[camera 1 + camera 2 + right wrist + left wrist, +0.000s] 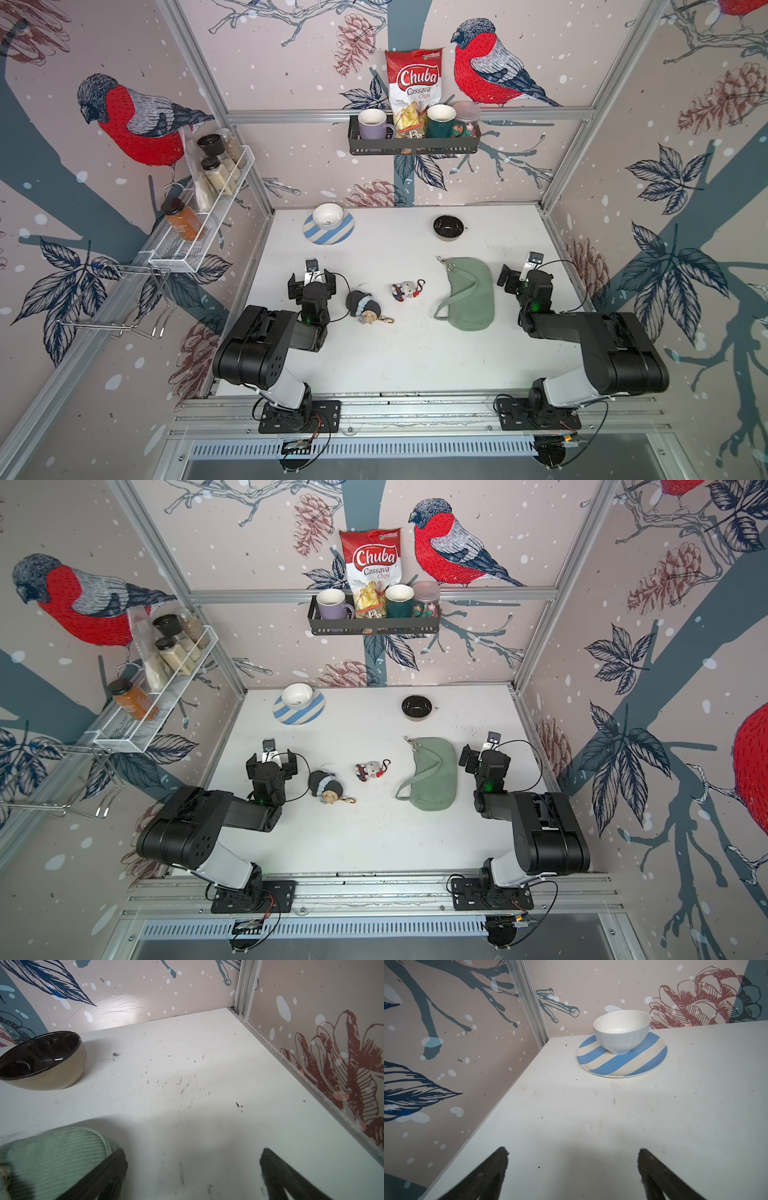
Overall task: Remove the decoration from the bag
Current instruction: Reset both arms
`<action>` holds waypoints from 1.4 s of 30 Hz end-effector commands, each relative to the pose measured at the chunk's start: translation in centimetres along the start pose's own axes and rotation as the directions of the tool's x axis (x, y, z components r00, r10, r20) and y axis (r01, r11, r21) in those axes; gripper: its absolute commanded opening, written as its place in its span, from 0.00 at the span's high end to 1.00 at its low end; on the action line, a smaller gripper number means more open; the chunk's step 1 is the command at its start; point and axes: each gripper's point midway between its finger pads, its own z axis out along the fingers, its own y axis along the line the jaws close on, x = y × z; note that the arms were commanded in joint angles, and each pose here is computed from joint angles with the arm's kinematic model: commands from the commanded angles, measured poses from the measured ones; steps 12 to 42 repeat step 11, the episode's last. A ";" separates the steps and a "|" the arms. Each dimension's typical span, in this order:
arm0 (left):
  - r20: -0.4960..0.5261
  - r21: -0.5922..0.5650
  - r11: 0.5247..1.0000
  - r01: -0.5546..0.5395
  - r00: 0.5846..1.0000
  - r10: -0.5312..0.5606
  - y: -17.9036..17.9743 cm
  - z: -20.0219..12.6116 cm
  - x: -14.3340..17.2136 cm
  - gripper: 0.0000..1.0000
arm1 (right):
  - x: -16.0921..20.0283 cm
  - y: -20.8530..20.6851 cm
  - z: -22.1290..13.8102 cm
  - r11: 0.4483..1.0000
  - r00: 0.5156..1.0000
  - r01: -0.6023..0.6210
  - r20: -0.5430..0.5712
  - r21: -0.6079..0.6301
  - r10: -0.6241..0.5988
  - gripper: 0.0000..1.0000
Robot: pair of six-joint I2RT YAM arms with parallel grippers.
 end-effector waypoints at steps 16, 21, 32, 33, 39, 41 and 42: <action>0.004 -0.004 1.000 0.009 1.000 -0.009 0.1 0.1 -0.3 0.04 | -0.8 0.0 0.0 1.000 0.999 0.006 0.033 0.002 -0.006 0.00; 0.004 -0.004 1.000 0.009 1.000 -0.009 0.1 0.1 -0.3 0.04 | -0.8 0.0 0.0 1.000 0.999 0.006 0.033 0.002 -0.006 0.00; 0.004 -0.004 1.000 0.009 1.000 -0.009 0.1 0.1 -0.3 0.04 | -0.8 0.0 0.0 1.000 0.999 0.006 0.033 0.002 -0.006 0.00; 0.004 -0.004 1.000 0.009 1.000 -0.009 0.1 0.1 -0.3 0.04 | -0.8 0.0 0.0 1.000 0.999 0.006 0.033 0.002 -0.006 0.00; 0.004 -0.004 1.000 0.009 1.000 -0.009 0.1 0.1 -0.3 0.04 | -0.8 0.0 0.0 1.000 0.999 0.006 0.033 0.002 -0.006 0.00; 0.004 -0.004 1.000 0.009 1.000 -0.009 0.1 0.1 -0.3 0.04 | -0.8 0.0 0.0 1.000 0.999 0.006 0.033 0.002 -0.006 0.00; 0.004 -0.004 1.000 0.009 1.000 -0.009 0.1 0.1 -0.3 0.04 | -0.8 0.0 0.0 1.000 0.999 0.006 0.033 0.002 -0.006 0.00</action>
